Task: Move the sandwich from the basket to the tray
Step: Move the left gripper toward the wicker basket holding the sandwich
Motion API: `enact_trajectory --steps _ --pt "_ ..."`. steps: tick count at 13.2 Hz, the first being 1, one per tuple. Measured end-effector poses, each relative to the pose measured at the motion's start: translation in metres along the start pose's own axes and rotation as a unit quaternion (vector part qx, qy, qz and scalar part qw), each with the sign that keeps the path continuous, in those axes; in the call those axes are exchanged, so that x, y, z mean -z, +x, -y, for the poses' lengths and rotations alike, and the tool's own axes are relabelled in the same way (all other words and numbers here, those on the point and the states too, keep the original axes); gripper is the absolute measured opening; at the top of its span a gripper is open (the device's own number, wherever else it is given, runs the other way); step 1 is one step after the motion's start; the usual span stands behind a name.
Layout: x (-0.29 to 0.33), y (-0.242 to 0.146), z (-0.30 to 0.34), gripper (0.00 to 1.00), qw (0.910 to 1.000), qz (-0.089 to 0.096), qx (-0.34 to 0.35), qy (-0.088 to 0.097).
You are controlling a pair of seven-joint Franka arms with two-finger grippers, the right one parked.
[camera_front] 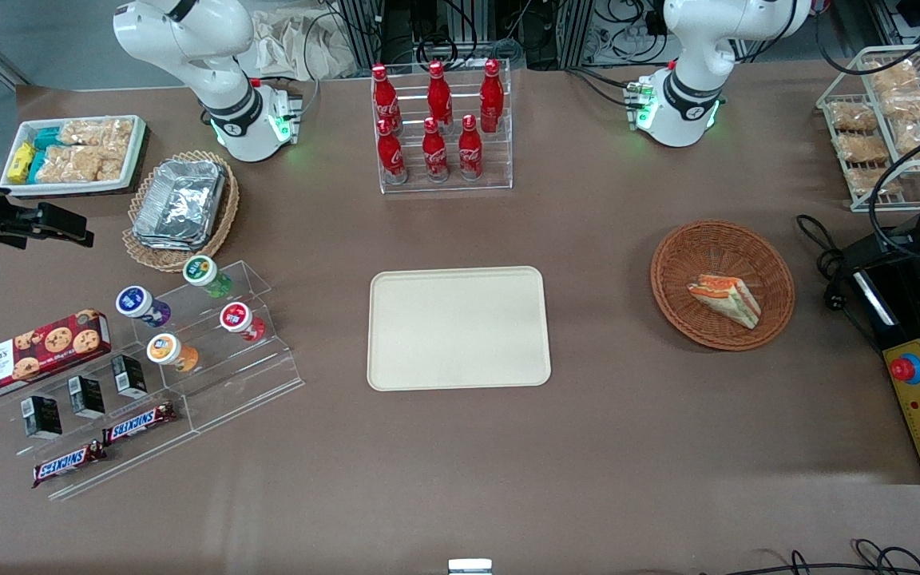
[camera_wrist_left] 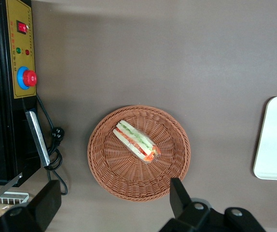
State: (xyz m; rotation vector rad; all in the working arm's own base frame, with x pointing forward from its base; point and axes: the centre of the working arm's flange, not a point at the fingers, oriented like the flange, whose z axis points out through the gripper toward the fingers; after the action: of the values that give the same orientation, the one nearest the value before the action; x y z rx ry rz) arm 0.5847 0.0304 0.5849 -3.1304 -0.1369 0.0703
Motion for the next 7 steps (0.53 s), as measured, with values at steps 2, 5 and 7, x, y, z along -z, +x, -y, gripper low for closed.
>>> enact_trajectory --steps 2,5,7 --pt "0.0 0.0 0.001 1.0 1.0 0.0 0.0 0.0" --pt "-0.003 -0.002 0.001 0.99 0.9999 0.013 0.001 0.001" --pt "-0.012 -0.005 0.002 0.99 0.9991 0.033 0.026 0.002"
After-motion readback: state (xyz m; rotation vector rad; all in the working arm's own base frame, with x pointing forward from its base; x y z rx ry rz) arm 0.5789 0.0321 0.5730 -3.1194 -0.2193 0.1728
